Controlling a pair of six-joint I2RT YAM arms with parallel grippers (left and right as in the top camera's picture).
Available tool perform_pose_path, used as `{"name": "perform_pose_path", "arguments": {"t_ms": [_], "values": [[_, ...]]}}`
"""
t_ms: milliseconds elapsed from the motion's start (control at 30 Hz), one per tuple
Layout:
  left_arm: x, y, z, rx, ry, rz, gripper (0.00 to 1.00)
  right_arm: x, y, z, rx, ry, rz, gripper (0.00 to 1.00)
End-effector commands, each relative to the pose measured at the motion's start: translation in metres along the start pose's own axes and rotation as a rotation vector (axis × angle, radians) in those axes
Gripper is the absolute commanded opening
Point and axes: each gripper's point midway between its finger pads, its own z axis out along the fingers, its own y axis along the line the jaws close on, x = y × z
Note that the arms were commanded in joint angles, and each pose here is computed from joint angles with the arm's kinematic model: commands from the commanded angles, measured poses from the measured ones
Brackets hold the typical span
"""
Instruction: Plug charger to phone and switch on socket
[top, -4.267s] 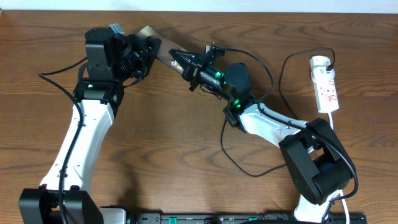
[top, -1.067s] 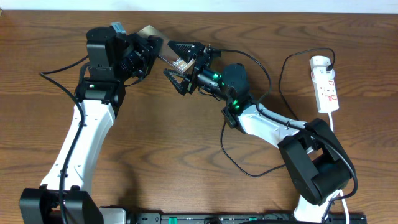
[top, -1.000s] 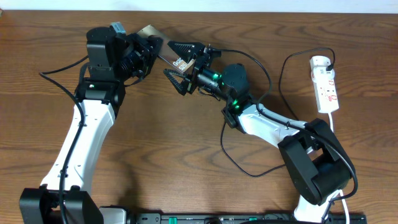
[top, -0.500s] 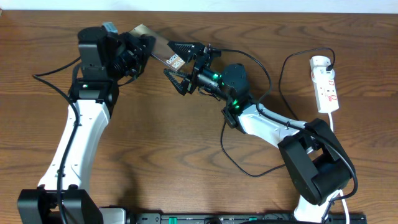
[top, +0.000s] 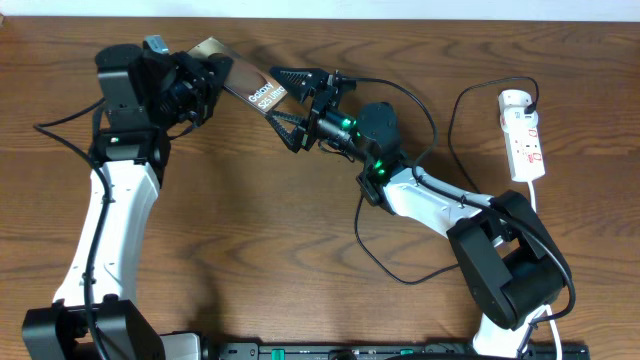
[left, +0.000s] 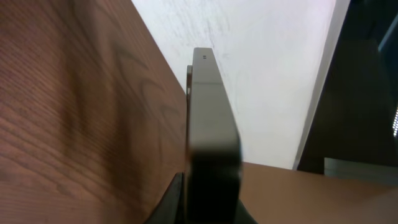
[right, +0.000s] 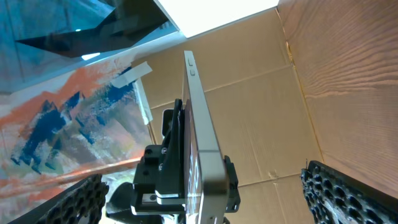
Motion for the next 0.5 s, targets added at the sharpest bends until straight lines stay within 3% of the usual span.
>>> {"name": "perform_pose_path", "arguments": {"t_ms": [0,467], "values": [[0.001,-0.016,-0.007,0.059,0.046,0.042,0.07,0.005,0.005,0.002,-0.010,0.012,-0.038,0.99],[-0.003,-0.018,-0.023,0.111,0.115,0.081,0.07,-0.001,0.000,0.000,0.014,-0.001,-0.089,0.99]]}}
